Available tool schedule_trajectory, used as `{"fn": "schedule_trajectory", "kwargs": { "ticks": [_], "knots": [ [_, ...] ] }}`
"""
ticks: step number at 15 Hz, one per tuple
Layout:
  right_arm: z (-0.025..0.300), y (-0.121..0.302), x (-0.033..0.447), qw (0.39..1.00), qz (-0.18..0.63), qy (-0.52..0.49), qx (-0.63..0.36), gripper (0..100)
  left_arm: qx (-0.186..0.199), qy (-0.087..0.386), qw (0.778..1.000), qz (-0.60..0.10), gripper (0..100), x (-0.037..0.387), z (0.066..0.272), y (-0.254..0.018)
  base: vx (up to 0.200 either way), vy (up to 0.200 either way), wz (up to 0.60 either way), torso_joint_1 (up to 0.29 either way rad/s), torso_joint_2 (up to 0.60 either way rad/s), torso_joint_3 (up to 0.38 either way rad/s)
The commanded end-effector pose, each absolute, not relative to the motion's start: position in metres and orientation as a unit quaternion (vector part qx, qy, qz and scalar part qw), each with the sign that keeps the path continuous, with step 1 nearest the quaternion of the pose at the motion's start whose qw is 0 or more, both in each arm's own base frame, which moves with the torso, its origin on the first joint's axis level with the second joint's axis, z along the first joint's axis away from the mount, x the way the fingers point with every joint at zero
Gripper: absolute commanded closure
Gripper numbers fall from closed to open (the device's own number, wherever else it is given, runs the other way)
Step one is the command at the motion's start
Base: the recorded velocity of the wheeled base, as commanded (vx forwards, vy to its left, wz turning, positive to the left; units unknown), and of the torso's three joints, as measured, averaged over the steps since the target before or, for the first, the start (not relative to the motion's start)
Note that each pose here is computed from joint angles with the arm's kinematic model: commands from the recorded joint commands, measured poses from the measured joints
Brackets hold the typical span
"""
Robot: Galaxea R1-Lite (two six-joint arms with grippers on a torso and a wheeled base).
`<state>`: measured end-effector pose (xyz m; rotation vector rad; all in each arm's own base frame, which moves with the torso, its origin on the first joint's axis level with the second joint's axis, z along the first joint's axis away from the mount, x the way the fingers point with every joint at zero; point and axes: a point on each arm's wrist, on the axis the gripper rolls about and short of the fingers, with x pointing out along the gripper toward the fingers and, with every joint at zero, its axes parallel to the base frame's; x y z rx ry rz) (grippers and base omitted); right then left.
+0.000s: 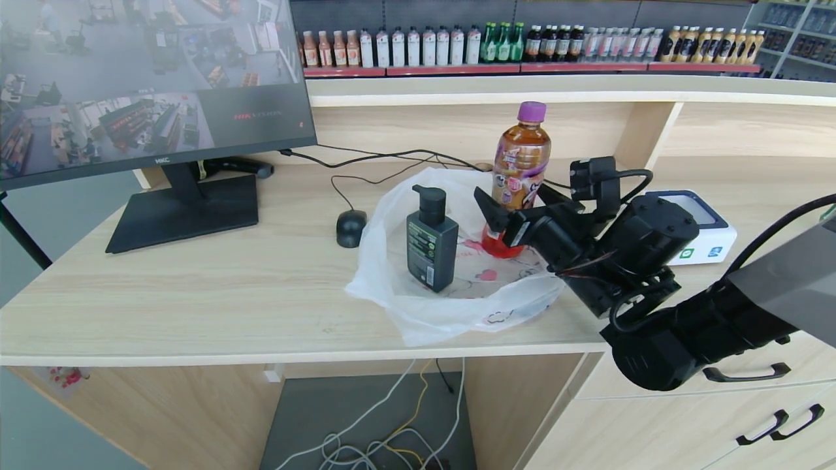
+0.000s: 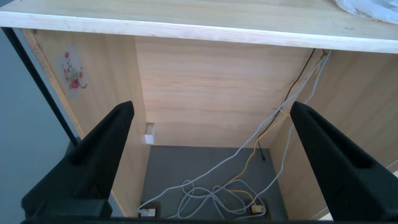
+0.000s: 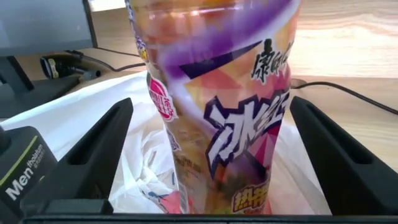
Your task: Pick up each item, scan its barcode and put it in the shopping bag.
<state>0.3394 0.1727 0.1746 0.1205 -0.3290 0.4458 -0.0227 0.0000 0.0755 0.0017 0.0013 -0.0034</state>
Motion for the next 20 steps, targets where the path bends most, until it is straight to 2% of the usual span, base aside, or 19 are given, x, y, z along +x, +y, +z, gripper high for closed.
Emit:
{"fn": "schedule_trajectory", "kwargs": {
  "ticks": [1,6,9,13,16,20],
  "knots": [
    [0.184,0.165,0.321,0.958,0.222,-0.171,0.062,0,0.001,0.001,1.0,-0.002,0,-0.023,0.076,0.0,0.0,0.0,0.0,0.0,0.0,0.0],
    [0.172,0.14,0.273,0.964,0.221,-0.137,0.053,0,0.0,0.001,1.0,-0.002,0,-0.023,0.076,0.0,0.0,0.0,0.0,0.0,0.0,0.0],
    [0.182,0.131,0.253,0.963,0.222,-0.147,0.051,0,0.001,0.001,1.0,-0.002,0,-0.023,0.076,0.0,0.0,0.0,0.0,0.0,0.0,0.0],
    [0.188,0.131,0.245,0.959,0.229,-0.156,0.053,0,0.0,0.001,1.0,-0.002,0,-0.023,0.076,0.0,0.0,0.0,0.0,0.0,0.0,0.0],
    [0.187,0.131,0.243,0.959,0.23,-0.154,0.054,0,0.0,0.001,1.0,-0.002,0,-0.023,0.076,0.0,-0.2,0.0,0.0,-0.001,0.0,0.002],
    [0.186,0.128,0.239,0.96,0.23,-0.149,0.055,0,0.001,0.001,1.0,-0.002,0,-0.023,0.076,0.0,0.0,0.0,0.0,0.0,0.0,0.0]
  ]
}}
